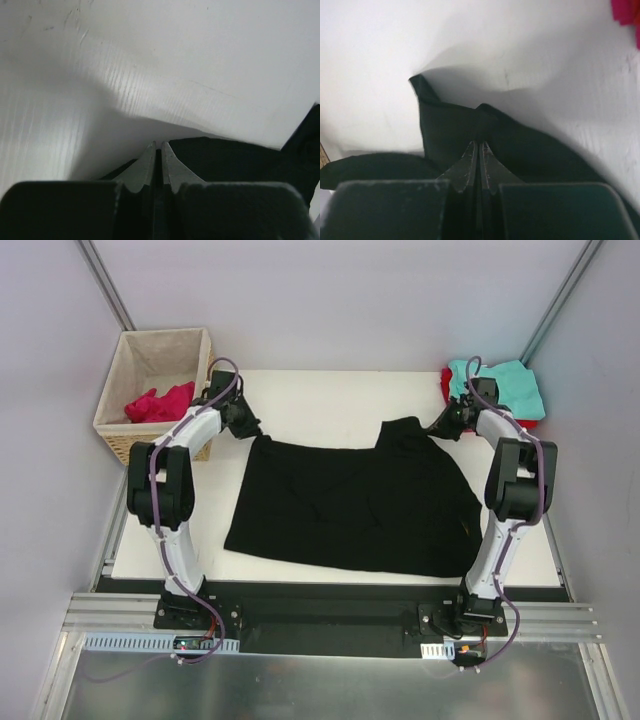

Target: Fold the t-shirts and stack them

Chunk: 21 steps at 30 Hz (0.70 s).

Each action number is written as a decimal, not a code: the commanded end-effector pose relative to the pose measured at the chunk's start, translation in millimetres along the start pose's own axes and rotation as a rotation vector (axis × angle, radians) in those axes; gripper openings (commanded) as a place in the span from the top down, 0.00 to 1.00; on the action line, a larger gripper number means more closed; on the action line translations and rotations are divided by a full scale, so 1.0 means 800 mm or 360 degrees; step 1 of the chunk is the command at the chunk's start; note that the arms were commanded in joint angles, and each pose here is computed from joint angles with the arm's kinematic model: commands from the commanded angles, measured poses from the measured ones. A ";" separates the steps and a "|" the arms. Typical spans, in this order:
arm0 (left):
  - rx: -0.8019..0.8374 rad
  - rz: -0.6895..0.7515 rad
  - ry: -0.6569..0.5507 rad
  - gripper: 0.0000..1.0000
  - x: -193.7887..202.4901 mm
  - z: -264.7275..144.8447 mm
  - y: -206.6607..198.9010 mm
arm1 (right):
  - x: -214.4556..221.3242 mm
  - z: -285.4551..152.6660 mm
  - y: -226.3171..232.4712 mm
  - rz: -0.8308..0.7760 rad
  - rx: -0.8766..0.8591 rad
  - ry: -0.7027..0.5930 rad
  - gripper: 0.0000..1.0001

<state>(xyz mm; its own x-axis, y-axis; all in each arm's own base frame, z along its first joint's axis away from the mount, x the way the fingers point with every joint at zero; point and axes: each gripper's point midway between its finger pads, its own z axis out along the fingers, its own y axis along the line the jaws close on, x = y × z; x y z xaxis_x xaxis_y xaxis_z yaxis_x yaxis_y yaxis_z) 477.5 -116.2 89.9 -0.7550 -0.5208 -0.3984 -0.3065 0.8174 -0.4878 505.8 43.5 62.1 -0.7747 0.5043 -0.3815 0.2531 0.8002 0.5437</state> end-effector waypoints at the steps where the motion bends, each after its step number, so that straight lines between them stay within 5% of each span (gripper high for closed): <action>1: 0.0007 0.0051 -0.0095 1.00 0.003 -0.051 -0.003 | -0.015 -0.066 0.044 -0.0150 -0.0066 -0.0185 0.99; 21: -0.0142 0.0002 -0.0137 1.00 0.057 -0.088 0.049 | 0.035 -0.225 -0.021 -0.0284 0.0522 -0.0509 0.99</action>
<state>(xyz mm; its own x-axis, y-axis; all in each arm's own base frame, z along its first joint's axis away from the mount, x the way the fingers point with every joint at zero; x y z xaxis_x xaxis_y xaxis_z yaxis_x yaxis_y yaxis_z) 388.9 -94.8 86.7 -0.7483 -0.5228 -0.4084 -0.3605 0.8373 -0.4111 396.2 9.7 162.7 -0.6533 0.4087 -0.6373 0.2777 0.9125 0.3005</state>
